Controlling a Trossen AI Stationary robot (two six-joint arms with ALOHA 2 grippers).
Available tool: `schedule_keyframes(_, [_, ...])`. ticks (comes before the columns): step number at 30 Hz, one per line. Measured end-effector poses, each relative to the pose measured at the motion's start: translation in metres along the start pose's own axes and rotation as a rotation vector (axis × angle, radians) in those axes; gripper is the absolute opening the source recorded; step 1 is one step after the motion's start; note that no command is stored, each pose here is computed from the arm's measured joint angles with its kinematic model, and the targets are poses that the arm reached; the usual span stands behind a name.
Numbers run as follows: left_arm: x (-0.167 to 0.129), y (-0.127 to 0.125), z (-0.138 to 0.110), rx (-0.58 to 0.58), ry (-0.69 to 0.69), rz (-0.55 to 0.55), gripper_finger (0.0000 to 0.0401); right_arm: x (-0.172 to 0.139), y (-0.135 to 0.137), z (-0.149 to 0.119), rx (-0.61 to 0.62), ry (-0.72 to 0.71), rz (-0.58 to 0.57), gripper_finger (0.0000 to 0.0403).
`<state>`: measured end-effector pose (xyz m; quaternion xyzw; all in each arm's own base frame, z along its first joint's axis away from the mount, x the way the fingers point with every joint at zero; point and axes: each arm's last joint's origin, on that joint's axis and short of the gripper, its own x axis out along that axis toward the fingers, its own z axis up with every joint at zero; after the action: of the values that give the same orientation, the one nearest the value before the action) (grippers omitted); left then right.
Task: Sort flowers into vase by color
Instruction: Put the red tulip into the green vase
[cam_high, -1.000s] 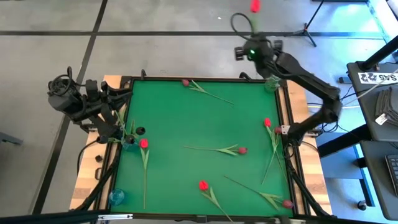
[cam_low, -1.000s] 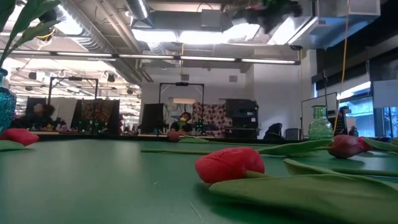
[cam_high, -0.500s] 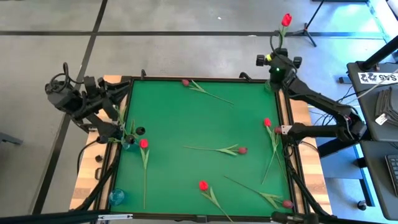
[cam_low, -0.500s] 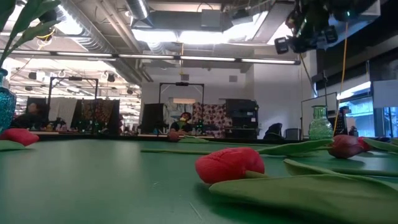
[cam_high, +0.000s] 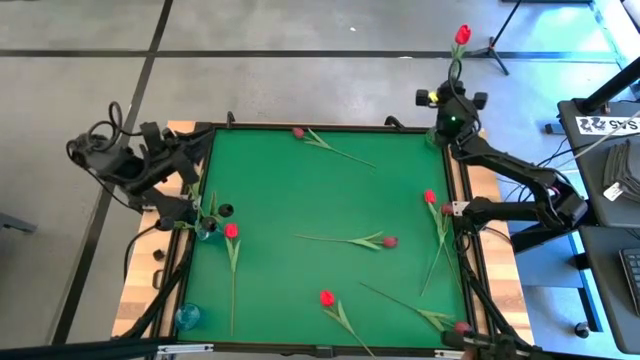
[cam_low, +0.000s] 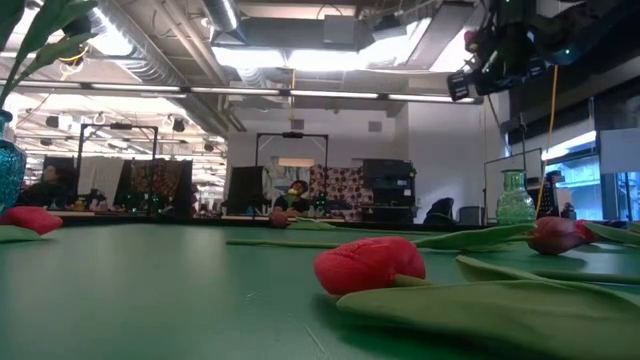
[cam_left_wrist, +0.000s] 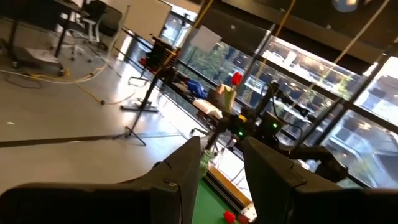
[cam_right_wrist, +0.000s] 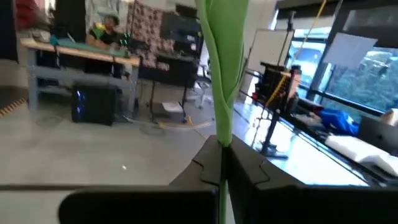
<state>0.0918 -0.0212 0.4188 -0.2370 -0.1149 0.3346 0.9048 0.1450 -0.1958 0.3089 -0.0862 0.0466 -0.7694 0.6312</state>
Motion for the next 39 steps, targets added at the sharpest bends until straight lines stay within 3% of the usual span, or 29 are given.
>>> schedule_keyframes(25, [0.007,-0.001,0.004,-0.149,-0.047,0.031,0.0118,-0.015,-0.004,-0.049,-0.048,-0.138,0.122,0.0010])
schedule_keyframes(33, [0.008,-0.004,0.001,-0.162,-0.041,0.028,0.0118,-0.015,-0.002,-0.053,-0.090,-0.108,0.132,0.0014])
schedule_keyframes(39, [0.008,-0.004,0.001,-0.163,-0.041,0.029,0.0118,-0.015,0.000,-0.062,-0.125,-0.038,0.133,0.0048])
